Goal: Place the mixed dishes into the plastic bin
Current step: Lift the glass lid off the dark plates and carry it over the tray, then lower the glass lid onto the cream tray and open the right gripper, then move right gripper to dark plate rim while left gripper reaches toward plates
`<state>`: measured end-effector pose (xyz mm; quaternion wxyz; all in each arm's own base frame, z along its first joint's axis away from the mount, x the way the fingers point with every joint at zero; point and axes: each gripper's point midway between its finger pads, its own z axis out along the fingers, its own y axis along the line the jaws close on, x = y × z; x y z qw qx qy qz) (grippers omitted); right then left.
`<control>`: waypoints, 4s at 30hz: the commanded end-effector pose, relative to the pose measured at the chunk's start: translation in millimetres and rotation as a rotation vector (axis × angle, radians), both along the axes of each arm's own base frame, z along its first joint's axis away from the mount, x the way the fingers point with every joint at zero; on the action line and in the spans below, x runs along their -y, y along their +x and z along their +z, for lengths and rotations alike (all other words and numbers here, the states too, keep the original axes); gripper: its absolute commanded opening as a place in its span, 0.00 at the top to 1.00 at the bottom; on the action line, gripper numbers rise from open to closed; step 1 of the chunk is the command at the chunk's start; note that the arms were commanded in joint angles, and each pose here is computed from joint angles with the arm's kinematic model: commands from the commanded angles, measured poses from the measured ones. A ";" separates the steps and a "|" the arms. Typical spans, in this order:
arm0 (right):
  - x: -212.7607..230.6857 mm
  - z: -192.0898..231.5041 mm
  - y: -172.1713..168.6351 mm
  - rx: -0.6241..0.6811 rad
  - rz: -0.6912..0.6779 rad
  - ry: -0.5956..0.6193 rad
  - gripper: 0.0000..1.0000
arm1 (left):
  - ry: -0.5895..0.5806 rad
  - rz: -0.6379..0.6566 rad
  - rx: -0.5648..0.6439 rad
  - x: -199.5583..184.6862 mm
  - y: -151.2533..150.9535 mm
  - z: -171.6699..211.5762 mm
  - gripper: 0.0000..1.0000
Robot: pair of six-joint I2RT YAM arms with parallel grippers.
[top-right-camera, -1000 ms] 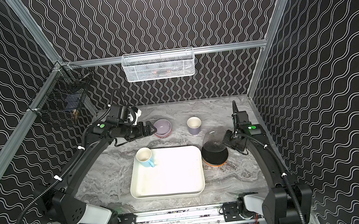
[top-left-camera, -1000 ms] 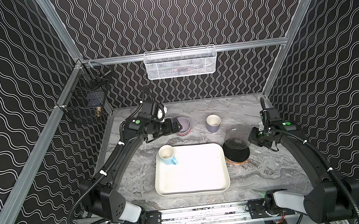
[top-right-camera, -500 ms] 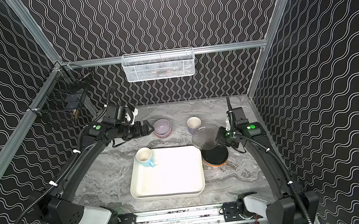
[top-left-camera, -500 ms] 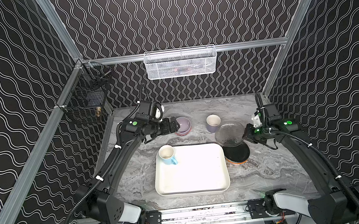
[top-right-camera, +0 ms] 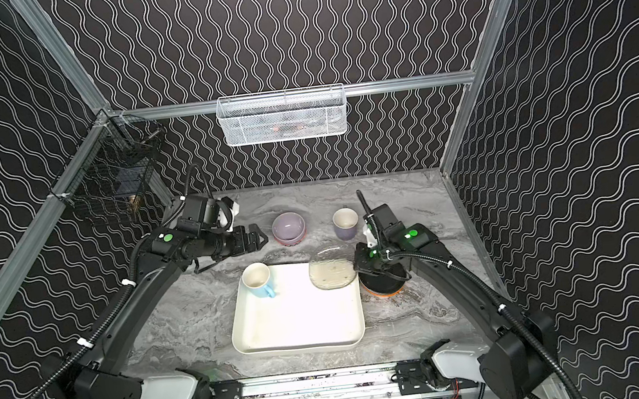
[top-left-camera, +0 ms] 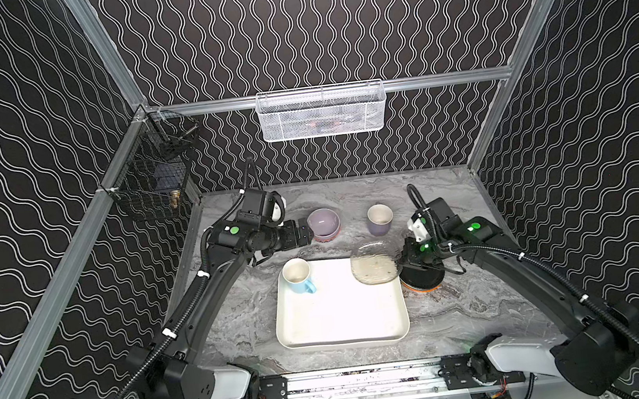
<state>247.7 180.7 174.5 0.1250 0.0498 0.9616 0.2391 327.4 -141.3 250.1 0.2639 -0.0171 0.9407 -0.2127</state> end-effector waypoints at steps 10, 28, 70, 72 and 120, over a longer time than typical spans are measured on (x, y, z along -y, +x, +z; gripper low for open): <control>-21.2 -35.7 -18.2 -0.076 0.055 -0.019 1.00 | 0.012 0.008 -0.011 -4.5 0.5 -5.3 0.01; -8.9 -90.7 -13.6 -0.188 0.029 -0.190 1.00 | -0.001 -0.019 -0.013 1.9 23.8 -12.3 0.01; 125.7 -83.9 20.0 -0.237 -0.342 -0.326 0.65 | 0.013 -0.173 0.009 50.9 46.3 -11.3 0.01; 132.5 -96.5 21.2 -0.254 -0.370 -0.317 0.65 | 0.015 -0.212 0.005 67.8 44.1 -11.0 0.01; 167.8 -114.4 27.2 -0.254 -0.470 -0.297 0.93 | -0.031 -0.461 -0.056 174.8 42.1 -31.2 0.01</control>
